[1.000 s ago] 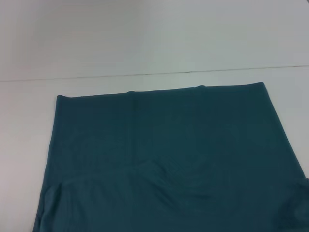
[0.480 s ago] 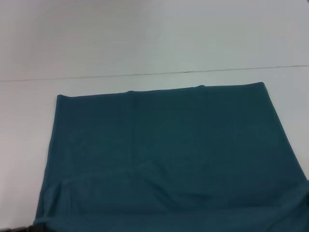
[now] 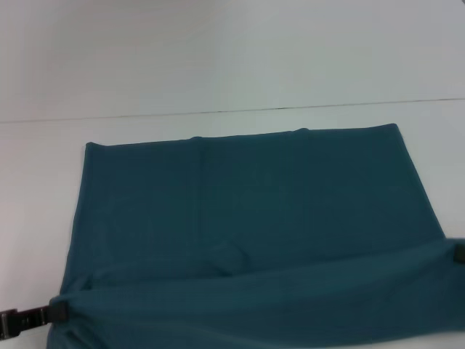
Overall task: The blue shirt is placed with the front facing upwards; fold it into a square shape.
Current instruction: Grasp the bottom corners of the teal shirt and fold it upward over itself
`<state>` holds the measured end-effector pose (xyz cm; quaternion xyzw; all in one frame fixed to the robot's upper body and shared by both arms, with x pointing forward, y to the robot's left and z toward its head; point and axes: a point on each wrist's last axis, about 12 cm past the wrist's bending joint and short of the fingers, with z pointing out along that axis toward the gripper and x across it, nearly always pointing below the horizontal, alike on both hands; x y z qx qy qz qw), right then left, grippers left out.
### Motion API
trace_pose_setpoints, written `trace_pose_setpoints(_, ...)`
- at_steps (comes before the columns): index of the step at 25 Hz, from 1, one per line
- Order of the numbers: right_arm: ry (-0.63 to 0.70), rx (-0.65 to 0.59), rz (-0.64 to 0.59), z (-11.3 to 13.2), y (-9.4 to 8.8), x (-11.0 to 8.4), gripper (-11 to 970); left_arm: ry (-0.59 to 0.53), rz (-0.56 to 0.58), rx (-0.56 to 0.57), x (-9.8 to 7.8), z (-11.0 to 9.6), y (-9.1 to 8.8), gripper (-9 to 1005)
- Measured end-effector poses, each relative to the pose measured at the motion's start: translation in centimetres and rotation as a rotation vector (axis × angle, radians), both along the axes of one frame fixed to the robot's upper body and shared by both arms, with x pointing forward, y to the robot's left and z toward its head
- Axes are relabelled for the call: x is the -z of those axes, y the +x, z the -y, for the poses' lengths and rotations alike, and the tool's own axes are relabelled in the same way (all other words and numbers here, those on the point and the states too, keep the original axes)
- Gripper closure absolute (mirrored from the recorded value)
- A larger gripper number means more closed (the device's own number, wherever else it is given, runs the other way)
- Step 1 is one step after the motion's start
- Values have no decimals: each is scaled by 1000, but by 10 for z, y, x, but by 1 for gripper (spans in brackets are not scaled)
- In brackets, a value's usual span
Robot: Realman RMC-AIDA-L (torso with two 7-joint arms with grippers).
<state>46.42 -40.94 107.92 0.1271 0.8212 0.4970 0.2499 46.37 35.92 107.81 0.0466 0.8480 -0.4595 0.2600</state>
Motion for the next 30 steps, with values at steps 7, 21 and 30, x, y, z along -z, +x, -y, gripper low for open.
trace_pose_setpoints(7, 8, 25, 26, -4, 18, -7, 918, 18, 22, -1, -8, 1, 19, 935)
trace_pose_setpoints(21, 1, 128, 83, -5, 48, -14, 918, 85, 73, -19, -25, 10, 69, 936)
trace_pose_setpoints(30, -31, 157, 95, -13, 69, -15, 918, 117, 109, -30, -31, 21, 95, 935)
